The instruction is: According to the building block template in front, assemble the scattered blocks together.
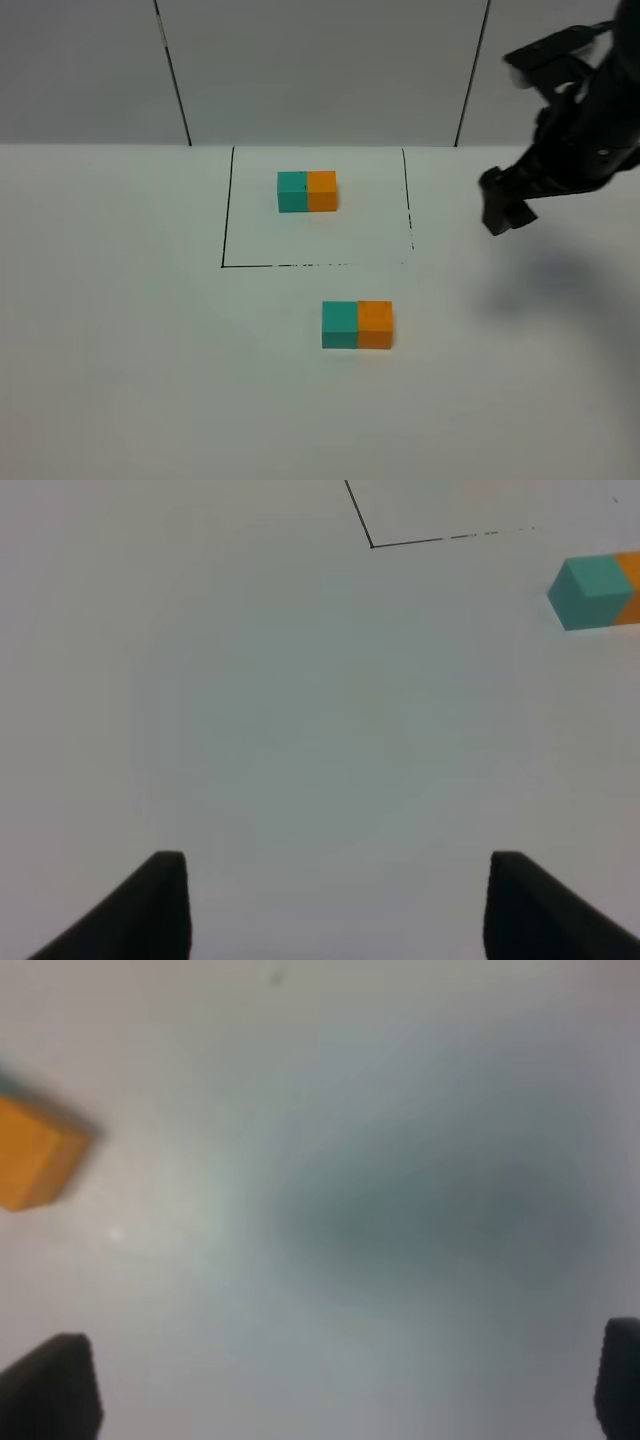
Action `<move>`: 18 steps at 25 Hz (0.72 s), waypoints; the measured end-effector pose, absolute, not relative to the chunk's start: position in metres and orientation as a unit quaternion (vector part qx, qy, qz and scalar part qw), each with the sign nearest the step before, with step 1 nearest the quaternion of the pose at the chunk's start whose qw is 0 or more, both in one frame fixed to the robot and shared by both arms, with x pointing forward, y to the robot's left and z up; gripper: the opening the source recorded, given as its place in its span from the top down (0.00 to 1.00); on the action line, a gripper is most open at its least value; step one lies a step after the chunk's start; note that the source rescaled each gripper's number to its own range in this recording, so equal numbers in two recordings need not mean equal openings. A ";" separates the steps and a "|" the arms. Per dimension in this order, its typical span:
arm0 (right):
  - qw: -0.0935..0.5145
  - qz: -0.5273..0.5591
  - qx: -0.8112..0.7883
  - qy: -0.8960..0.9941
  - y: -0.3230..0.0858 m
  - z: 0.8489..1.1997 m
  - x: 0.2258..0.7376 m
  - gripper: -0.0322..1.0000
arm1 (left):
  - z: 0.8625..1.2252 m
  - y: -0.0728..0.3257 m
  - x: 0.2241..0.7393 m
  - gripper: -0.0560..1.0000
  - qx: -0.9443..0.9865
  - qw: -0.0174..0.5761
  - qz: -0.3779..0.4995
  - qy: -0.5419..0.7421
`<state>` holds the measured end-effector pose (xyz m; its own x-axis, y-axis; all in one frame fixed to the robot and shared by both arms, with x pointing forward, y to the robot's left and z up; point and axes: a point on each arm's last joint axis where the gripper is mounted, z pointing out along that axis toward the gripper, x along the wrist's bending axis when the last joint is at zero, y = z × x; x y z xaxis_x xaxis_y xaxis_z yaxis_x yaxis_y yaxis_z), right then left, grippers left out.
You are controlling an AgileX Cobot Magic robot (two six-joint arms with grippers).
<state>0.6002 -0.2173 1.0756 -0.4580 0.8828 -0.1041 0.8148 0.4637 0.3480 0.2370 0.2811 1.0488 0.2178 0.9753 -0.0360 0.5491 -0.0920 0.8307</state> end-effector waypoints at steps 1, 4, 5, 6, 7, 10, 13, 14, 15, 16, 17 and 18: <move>0.140 0.123 0.528 0.828 -0.230 1.077 0.592 0.00 | 1.049 0.281 0.237 0.63 0.683 0.378 0.282 0.558; 0.146 0.112 0.586 0.789 -0.261 1.079 0.562 0.00 | 1.049 0.281 0.237 0.63 0.683 0.378 0.282 0.558; 0.145 0.111 0.604 0.776 -0.270 1.079 0.550 0.00 | 1.049 0.281 0.237 0.63 0.683 0.378 0.282 0.558; 0.144 0.110 0.617 0.766 -0.276 1.080 0.540 0.00 | 1.049 0.281 0.237 0.63 0.683 0.378 0.282 0.558; 0.145 0.111 0.631 0.754 -0.282 1.081 0.527 0.00 | 1.049 0.281 0.237 0.63 0.683 0.378 0.282 0.558; 0.155 0.121 0.664 0.721 -0.296 1.087 0.491 0.00 | 1.049 0.281 0.237 0.63 0.683 0.378 0.282 0.558; 0.162 0.129 0.683 0.701 -0.302 1.086 0.455 0.00 | 1.049 0.281 0.237 0.63 0.683 0.378 0.282 0.558; 0.166 0.133 0.685 0.697 -0.303 1.086 0.443 0.00 | 1.049 0.281 0.237 0.63 0.683 0.378 0.282 0.558; 0.170 0.138 0.687 0.693 -0.303 1.086 0.433 0.00 | 1.049 0.281 0.237 0.63 0.683 0.378 0.282 0.558; 0.177 0.146 0.687 0.689 -0.303 1.088 0.422 0.00 | 1.049 0.281 0.237 0.63 0.683 0.378 0.282 0.558; 0.182 0.153 0.690 0.684 -0.303 1.088 0.414 0.00 | 1.049 0.281 0.237 0.63 0.683 0.378 0.282 0.558; 0.189 0.161 0.692 0.678 -0.303 1.089 0.404 0.00 | 1.049 0.281 0.237 0.63 0.683 0.378 0.282 0.558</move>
